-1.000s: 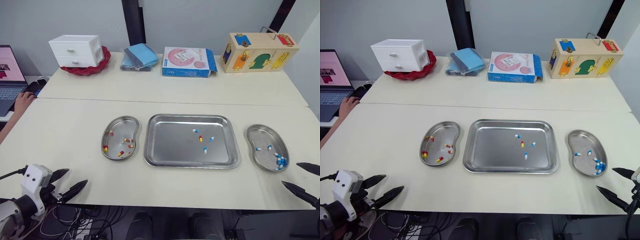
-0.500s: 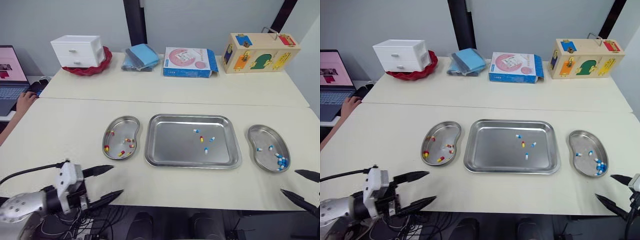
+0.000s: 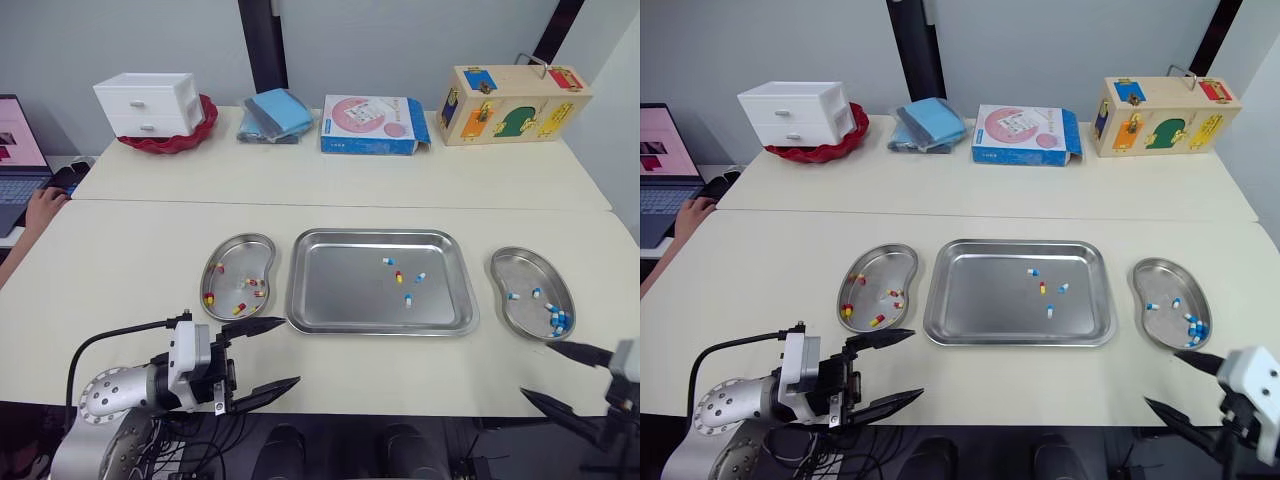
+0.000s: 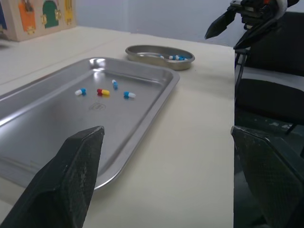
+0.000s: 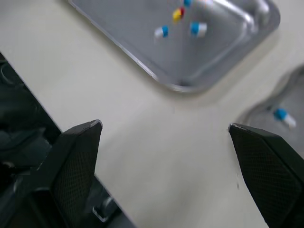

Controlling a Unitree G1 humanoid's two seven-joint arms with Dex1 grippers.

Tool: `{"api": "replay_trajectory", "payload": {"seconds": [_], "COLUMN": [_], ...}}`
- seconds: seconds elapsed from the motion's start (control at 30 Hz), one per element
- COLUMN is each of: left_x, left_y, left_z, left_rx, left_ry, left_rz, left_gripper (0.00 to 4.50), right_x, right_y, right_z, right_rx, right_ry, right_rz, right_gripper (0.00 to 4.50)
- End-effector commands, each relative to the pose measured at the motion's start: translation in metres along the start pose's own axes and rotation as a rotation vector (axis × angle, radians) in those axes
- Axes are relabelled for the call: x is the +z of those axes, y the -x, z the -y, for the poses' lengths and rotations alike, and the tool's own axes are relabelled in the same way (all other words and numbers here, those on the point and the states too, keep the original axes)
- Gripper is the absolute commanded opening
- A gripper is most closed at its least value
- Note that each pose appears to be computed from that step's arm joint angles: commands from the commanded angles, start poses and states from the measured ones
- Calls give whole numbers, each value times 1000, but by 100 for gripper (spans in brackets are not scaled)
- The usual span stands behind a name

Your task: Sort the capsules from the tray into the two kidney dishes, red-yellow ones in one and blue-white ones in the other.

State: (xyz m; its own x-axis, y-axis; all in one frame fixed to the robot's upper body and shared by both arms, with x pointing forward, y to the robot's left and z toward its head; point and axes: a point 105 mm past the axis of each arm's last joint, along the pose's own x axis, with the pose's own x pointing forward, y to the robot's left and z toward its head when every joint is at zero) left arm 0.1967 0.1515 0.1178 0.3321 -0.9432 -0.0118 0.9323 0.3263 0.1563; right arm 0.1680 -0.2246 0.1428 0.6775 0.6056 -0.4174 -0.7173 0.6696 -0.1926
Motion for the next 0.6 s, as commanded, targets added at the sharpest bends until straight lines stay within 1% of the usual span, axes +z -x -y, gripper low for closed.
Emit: {"api": "replay_trajectory", "payload": {"seconds": [0.03,0.1,0.23,0.27,0.3,0.33,0.37,0.47,0.6], "left_x": [1,0,0,0,0,0,-1,-1,-2], "left_y": [-3,-4,-5,-6,-6,-6,-7,-8,-10], "left_z": [4,5,7,8,8,9,9,10,10], "left_rx": [-7,-7,-2,-2,-2,-1,-1,0,-2], "left_ry": [-25,-26,-34,-36,-37,-38,-39,-41,-42], "left_rz": [18,20,29,30,31,32,33,36,40], "left_gripper": [443,443,443,450,450,450,450,450,450], "right_x": [19,25,32,33,35,37,38,38,37], "right_y": [-29,-45,-78,-87,-94,-101,-109,-130,-148], "right_z": [-10,-12,-5,-3,-4,-5,-6,-3,3], "right_rx": [-9,-9,-60,-73,-72,-69,-64,-87,-131], "right_ry": [-33,-40,-48,-56,-62,-65,-73,-89,-116], "right_rz": [25,27,36,35,34,31,19,-21,-63], "right_gripper": [450,450,450,413,393,349,327,327,327]}}
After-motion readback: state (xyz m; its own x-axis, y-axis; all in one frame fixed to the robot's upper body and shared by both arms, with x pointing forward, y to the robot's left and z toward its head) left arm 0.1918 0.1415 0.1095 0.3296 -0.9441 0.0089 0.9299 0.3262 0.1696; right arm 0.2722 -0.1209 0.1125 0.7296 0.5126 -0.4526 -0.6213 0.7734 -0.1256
